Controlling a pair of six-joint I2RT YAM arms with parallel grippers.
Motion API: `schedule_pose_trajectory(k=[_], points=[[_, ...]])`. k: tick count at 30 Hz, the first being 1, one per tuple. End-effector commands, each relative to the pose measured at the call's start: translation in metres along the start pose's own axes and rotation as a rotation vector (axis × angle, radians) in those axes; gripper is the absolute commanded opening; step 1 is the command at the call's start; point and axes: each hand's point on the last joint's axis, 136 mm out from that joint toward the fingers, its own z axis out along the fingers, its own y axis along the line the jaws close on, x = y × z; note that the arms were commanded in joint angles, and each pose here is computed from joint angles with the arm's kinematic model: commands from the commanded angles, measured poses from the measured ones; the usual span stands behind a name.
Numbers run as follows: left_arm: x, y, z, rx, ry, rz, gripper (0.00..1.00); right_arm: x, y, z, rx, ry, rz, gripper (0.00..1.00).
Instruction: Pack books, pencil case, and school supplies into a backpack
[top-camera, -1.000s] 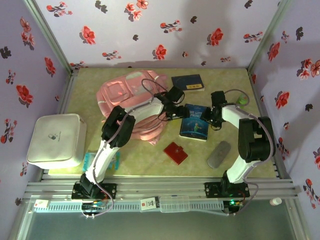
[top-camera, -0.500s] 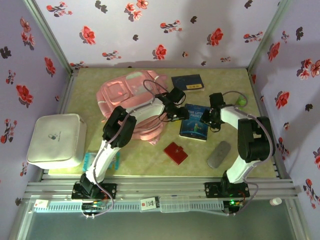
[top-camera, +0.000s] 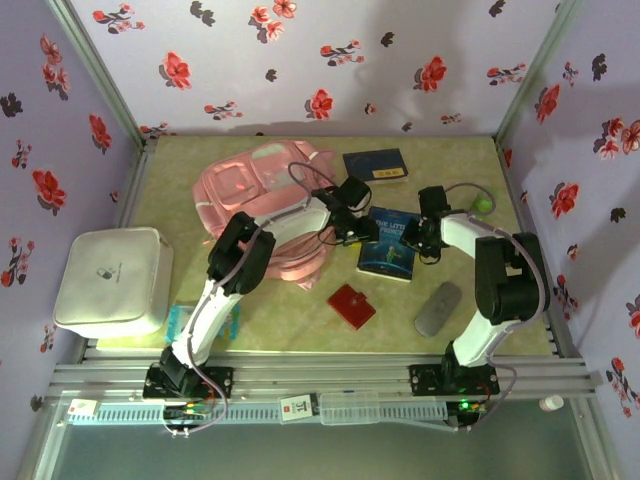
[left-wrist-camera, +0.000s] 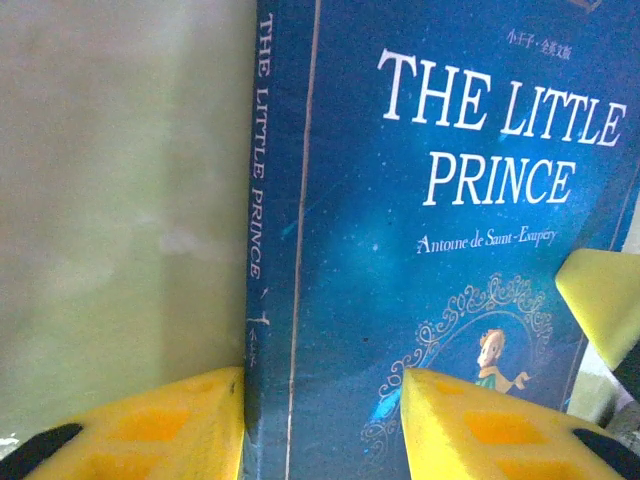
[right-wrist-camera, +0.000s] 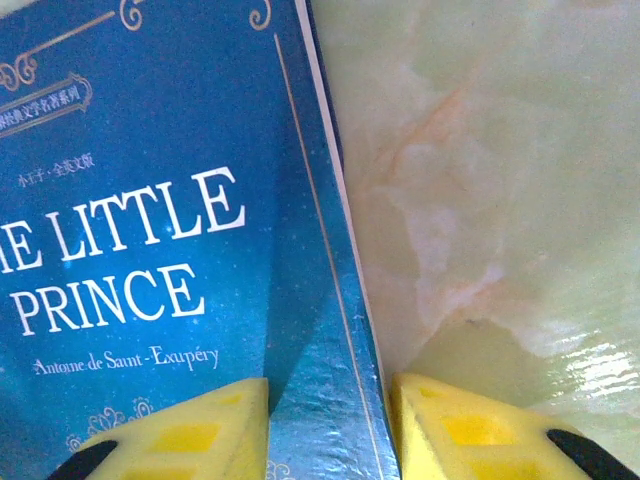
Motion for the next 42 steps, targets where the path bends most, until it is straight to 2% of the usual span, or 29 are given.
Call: schedule_pose_trajectory(k=[1, 9, 14, 22, 28, 32, 38, 42], points=[[0.005, -0.037, -0.005, 0.162, 0.051, -0.002, 0.41, 0.020, 0.004, 0.017, -0.039, 0.071, 0.029, 0.35], [-0.013, -0.079, -0.057, 0.381, -0.027, -0.029, 0.31, 0.020, 0.008, 0.019, -0.101, 0.065, 0.091, 0.34], [-0.009, -0.083, -0.064, 0.440, -0.039, -0.060, 0.25, 0.019, 0.007, 0.020, -0.110, 0.055, 0.100, 0.33], [0.000, -0.067, -0.042, 0.387, 0.007, -0.078, 0.28, 0.017, 0.009, 0.021, -0.119, 0.054, 0.111, 0.33], [0.000, -0.065, -0.040, 0.371, 0.016, -0.071, 0.27, 0.016, 0.006, 0.020, -0.104, 0.044, 0.114, 0.33], [0.001, -0.065, -0.041, 0.364, 0.018, -0.062, 0.20, 0.015, 0.006, 0.018, -0.104, 0.033, 0.114, 0.34], [-0.007, -0.064, -0.060, 0.347, -0.027, -0.032, 0.00, 0.004, 0.012, 0.004, -0.142, -0.034, 0.125, 0.40], [-0.023, -0.058, -0.091, 0.347, -0.110, -0.017, 0.00, -0.008, 0.022, -0.012, -0.198, -0.101, 0.142, 0.50]])
